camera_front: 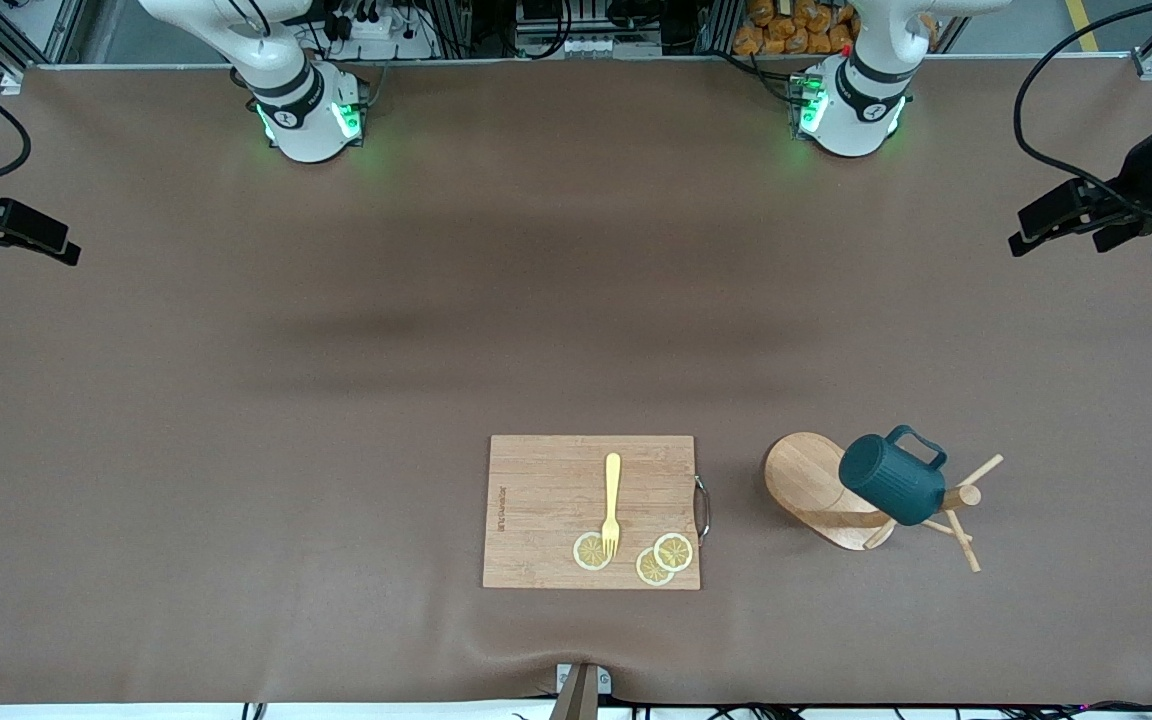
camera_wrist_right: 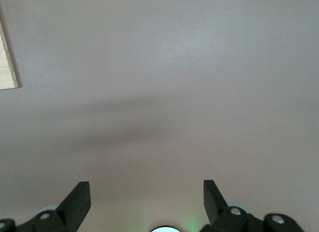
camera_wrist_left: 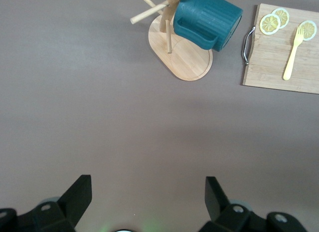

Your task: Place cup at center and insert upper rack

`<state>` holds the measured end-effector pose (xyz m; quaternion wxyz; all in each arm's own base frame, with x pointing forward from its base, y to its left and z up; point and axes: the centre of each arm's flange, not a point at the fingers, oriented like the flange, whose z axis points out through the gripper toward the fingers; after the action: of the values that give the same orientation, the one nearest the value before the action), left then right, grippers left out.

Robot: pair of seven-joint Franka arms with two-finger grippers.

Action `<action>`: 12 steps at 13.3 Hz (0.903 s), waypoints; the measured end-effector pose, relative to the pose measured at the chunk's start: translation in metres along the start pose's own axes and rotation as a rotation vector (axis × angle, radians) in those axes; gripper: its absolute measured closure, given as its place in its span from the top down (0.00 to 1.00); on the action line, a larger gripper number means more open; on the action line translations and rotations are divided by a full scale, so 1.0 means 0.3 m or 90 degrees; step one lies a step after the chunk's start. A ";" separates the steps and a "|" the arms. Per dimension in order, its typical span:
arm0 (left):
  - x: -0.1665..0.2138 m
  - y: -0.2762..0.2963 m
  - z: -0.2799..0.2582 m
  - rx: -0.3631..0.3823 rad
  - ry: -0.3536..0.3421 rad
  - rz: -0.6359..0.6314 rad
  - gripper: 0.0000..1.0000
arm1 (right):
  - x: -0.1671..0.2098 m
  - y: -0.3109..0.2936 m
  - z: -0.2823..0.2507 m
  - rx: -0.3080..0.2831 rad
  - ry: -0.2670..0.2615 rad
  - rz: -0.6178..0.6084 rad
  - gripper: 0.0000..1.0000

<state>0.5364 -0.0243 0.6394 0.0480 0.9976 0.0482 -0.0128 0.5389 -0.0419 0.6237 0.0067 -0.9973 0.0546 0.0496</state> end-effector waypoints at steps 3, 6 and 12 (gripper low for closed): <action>-0.008 -0.002 -0.009 0.009 0.004 0.019 1.00 | -0.034 -0.010 -0.014 0.000 -0.003 -0.006 1.00; -0.020 0.046 0.009 0.041 -0.006 0.041 1.00 | -0.094 -0.014 -0.039 0.002 -0.015 -0.010 1.00; -0.039 0.100 0.024 0.081 -0.016 0.062 1.00 | -0.166 -0.010 -0.071 0.005 -0.018 -0.013 1.00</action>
<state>0.5276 -0.0558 0.6353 -0.0142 0.9996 -0.0020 -0.0259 0.4920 -0.0338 0.6497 0.0117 -0.9969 0.0449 0.0632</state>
